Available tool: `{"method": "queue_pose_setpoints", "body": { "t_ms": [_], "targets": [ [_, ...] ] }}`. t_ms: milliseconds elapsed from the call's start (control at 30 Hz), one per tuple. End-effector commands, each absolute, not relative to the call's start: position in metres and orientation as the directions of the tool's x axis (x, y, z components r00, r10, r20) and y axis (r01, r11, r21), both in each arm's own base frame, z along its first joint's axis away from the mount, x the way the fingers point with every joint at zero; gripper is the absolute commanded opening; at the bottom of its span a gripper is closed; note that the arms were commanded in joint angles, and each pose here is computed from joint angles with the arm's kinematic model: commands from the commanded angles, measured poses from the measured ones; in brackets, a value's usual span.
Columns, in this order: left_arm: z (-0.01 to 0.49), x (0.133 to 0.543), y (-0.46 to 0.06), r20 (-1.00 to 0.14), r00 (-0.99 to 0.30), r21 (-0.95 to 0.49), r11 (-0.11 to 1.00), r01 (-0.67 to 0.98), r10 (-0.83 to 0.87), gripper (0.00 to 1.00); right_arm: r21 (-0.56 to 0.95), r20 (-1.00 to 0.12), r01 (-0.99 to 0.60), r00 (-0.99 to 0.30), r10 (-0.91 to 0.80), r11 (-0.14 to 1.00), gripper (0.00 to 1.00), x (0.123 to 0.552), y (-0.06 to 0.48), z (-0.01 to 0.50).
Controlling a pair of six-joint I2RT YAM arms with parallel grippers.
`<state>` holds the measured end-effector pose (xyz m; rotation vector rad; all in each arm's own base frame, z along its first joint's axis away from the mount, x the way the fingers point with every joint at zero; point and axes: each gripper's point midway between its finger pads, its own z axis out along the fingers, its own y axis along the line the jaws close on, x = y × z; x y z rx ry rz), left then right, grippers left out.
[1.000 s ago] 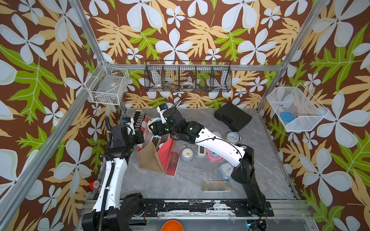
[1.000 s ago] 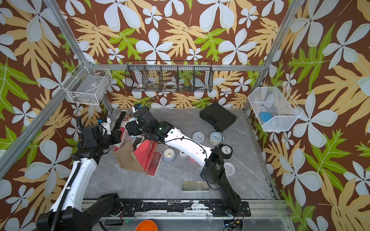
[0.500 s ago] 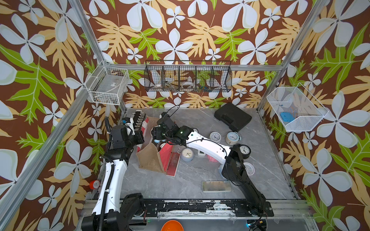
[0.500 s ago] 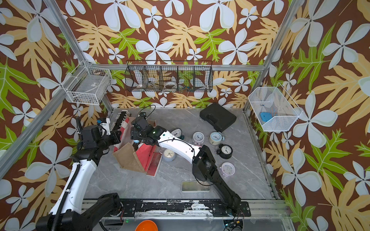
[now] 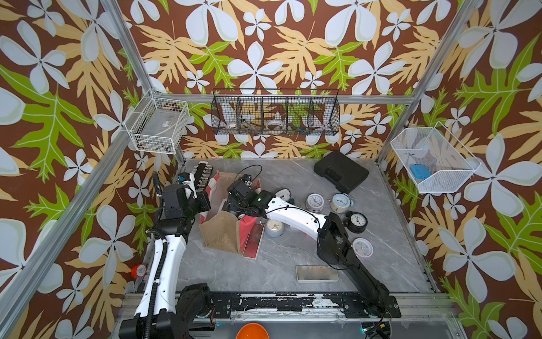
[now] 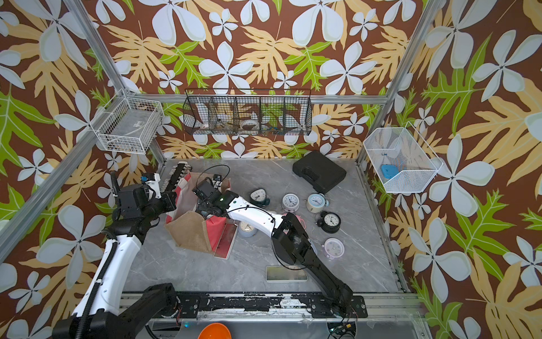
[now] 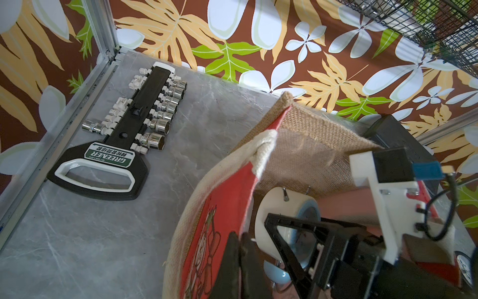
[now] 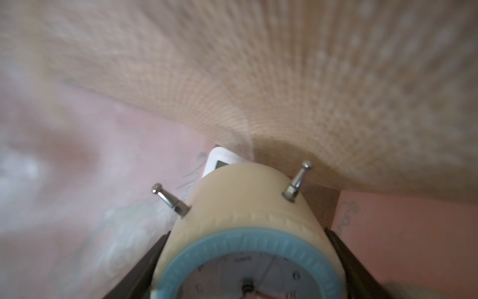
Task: Put the alarm clock into the canvas bag
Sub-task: Place the alarm at the canvas bag.
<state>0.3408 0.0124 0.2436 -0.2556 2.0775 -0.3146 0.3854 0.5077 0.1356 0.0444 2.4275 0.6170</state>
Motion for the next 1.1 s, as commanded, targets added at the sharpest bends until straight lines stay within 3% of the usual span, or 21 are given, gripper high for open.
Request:
{"method": "queue_pose_setpoints", "body": {
  "t_ms": [0,300,667,833,1067],
  "targets": [
    [0.249,0.344,0.016,-0.823,-0.475,-0.323,0.944,-0.063,-0.313,0.00,0.411,-0.560,-0.031,-0.797,0.225,0.911,0.69,0.393,0.493,0.121],
    [0.251,0.342,0.017,-0.829,-0.465,-0.318,0.946,-0.068,-0.312,0.00,0.370,-0.556,0.064,-0.784,0.276,0.927,0.71,0.407,0.483,0.085],
    [0.250,0.340,0.012,-0.808,-0.475,-0.364,0.929,-0.065,-0.350,0.00,0.365,-0.572,0.093,-0.763,0.302,0.926,0.97,0.410,0.478,0.091],
    [0.249,0.335,0.010,-0.792,-0.489,-0.379,0.922,-0.078,-0.366,0.01,0.384,-0.590,0.083,-0.744,0.313,0.920,1.00,0.410,0.476,0.116],
    [0.237,0.333,0.011,-0.771,-0.521,-0.373,0.923,-0.097,-0.366,0.18,0.408,-0.608,0.065,-0.725,0.324,0.911,1.00,0.407,0.475,0.146]
  ]
}}
